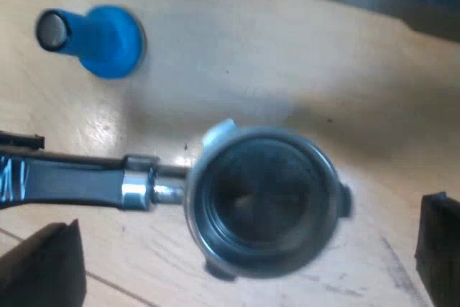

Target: Put the handle in the coffee machine

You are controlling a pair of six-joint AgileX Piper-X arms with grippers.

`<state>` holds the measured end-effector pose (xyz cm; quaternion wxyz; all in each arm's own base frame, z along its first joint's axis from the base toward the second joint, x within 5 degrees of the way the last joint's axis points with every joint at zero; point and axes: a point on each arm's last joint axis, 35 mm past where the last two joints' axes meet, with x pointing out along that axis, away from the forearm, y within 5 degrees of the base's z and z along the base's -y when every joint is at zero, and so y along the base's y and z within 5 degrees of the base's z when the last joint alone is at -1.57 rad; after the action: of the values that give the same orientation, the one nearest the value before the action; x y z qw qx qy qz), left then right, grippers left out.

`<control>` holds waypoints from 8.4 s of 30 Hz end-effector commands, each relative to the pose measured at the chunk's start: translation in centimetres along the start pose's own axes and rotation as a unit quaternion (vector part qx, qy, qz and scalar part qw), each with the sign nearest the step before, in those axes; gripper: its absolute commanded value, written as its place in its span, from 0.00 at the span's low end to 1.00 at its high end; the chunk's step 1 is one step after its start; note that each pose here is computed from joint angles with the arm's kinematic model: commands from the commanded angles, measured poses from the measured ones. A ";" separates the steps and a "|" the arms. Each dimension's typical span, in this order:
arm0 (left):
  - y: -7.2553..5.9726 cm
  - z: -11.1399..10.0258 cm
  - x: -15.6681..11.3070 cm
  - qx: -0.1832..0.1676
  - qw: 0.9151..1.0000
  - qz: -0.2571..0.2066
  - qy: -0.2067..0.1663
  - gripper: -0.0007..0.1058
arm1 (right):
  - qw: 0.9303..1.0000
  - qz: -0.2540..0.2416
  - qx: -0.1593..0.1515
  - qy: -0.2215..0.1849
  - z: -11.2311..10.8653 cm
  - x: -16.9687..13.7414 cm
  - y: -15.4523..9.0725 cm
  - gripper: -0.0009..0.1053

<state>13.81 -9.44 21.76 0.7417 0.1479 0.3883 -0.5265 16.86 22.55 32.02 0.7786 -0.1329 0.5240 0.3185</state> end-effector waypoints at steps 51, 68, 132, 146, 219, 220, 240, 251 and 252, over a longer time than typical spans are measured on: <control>6.9 -1.9 -5.9 -0.060 0.991 0.093 -0.080 0.01 | 0.884 -0.254 0.013 -0.393 0.1 1.7 13.1 0.90; 11.1 -0.2 -5.1 -0.046 0.993 0.063 -0.083 0.01 | 0.884 -0.253 0.011 -0.393 0.2 3.0 13.7 0.90; 14.6 0.4 -6.8 -0.003 0.985 0.083 -0.154 0.01 | 0.856 -0.319 -0.011 -0.407 -1.0 11.3 14.6 0.90; 14.9 1.2 -6.7 0.008 0.983 0.059 -0.173 0.01 | 0.856 -0.318 -0.008 -0.409 -1.0 11.3 14.6 0.90; 15.0 4.2 -9.1 -0.027 0.978 0.044 -0.203 0.01 | 0.836 -0.329 0.039 -0.438 3.3 18.9 7.0 0.44; 15.0 4.2 -9.1 -0.027 0.978 0.044 -0.203 0.01 | 0.833 -0.328 0.034 -0.443 3.6 19.0 6.6 0.44; 15.1 4.2 -9.2 -0.014 0.977 0.046 -0.207 0.01 | 0.822 -0.300 -0.007 -0.483 6.5 19.5 2.0 0.44; 15.1 4.3 -9.2 -0.011 0.977 0.048 -0.208 0.01 | 0.796 -0.306 -0.017 -0.522 7.4 19.4 2.6 0.44; 15.1 4.3 -9.2 -0.011 0.977 0.048 -0.208 0.01 | 0.794 -0.307 -0.020 -0.525 7.4 19.3 2.6 0.44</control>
<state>27.26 0.43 25.70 0.8284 0.0542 0.3127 -0.4616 25.45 35.22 17.25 0.9886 -0.1176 -0.0253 0.0905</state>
